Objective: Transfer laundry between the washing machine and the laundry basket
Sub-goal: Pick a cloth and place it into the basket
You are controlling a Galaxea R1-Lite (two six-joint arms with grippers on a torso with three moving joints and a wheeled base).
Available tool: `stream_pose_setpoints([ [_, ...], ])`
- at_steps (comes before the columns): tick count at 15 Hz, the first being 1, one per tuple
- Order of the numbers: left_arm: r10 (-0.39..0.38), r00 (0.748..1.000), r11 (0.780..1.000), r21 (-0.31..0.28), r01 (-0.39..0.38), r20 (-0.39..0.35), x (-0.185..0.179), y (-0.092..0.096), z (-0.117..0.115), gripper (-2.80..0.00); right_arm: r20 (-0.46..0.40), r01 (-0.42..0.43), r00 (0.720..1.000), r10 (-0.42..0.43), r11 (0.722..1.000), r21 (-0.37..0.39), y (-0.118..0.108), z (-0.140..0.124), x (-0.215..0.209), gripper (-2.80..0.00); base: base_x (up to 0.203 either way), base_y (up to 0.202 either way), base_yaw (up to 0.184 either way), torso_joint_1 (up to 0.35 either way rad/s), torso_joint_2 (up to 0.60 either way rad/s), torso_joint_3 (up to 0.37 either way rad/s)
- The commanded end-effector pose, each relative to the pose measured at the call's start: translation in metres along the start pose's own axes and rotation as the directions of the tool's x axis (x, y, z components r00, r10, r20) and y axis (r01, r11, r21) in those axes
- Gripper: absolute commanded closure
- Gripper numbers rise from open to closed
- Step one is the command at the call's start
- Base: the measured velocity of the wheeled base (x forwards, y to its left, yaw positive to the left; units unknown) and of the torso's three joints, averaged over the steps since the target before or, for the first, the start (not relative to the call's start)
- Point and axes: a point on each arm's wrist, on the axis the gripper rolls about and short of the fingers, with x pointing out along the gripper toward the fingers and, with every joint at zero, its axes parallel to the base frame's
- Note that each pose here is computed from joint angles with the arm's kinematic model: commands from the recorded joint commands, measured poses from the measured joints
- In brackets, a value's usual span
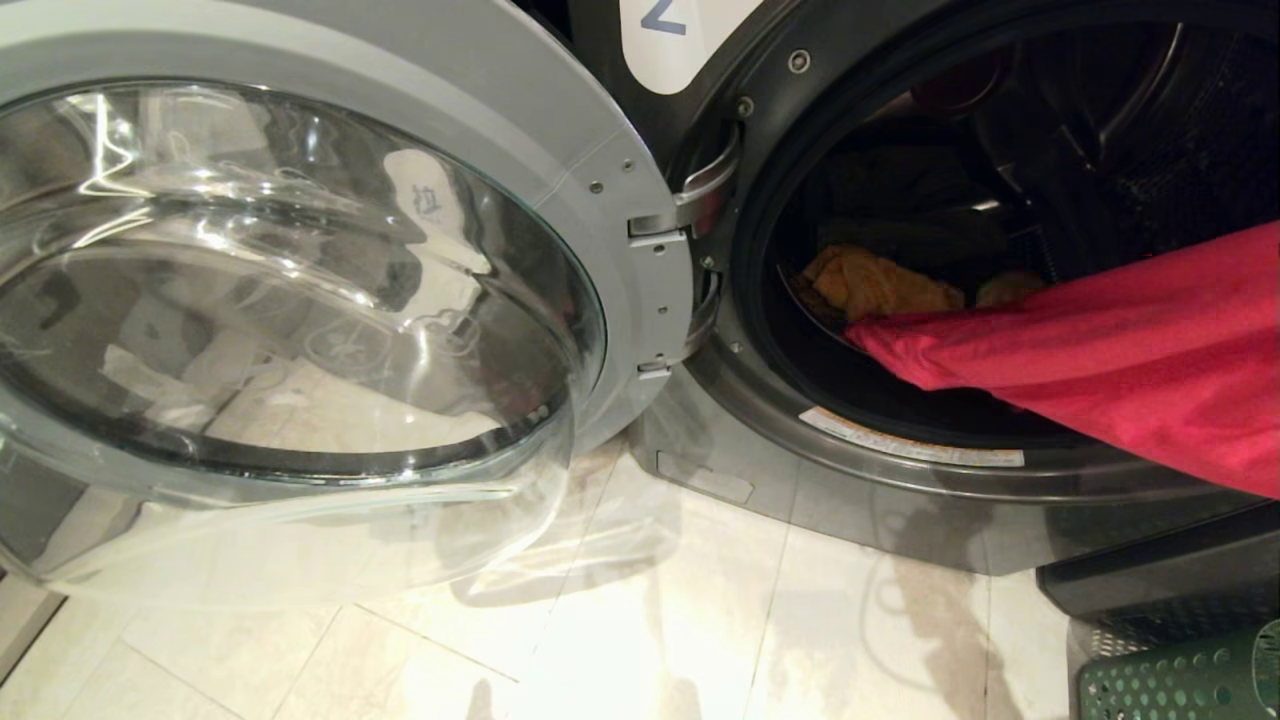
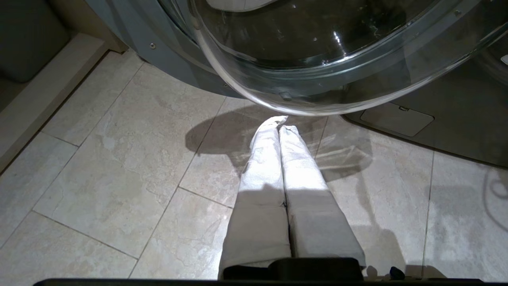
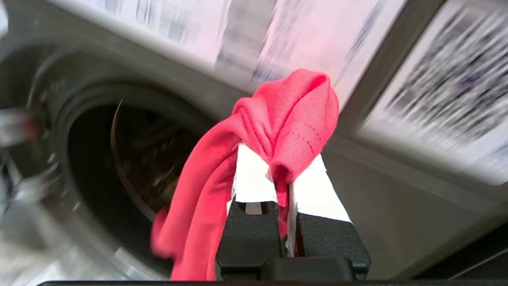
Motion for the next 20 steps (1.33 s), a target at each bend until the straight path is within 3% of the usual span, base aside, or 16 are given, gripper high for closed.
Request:
stream_pose_setpoints([
  [1,0.001,0.999,1.000,0.001,-0.001,-0.039,0.002,0.000,-0.011,0.00,0.063,0.026,0.998,-0.025,1.000,-0.012,-0.010,0.023,0.003,0.00,0.000,0.000,0.000,0.000,0.00,0.000],
  [8,-0.001,0.999,1.000,0.001,0.001,-0.039,0.002,0.000,-0.011,0.00,0.198,0.091,0.976,-0.092,0.996,0.014,-0.036,0.091,0.022,0.00,0.000,0.000,0.000,0.000,0.00,0.000],
  [12,-0.001,0.999,1.000,0.001,0.001,-0.039,0.002,0.000,-0.011,0.00,0.190,0.063,0.980,-0.051,0.996,-0.058,-0.033,0.088,0.025,0.00,0.000,0.000,0.000,0.000,0.00,0.000],
  [20,0.001,0.999,1.000,0.001,-0.001,-0.040,0.002,0.000,-0.011,0.00,0.181,0.055,0.983,-0.042,0.996,-0.067,-0.035,0.080,0.004,0.00,0.000,0.000,0.000,0.000,0.00,0.000],
])
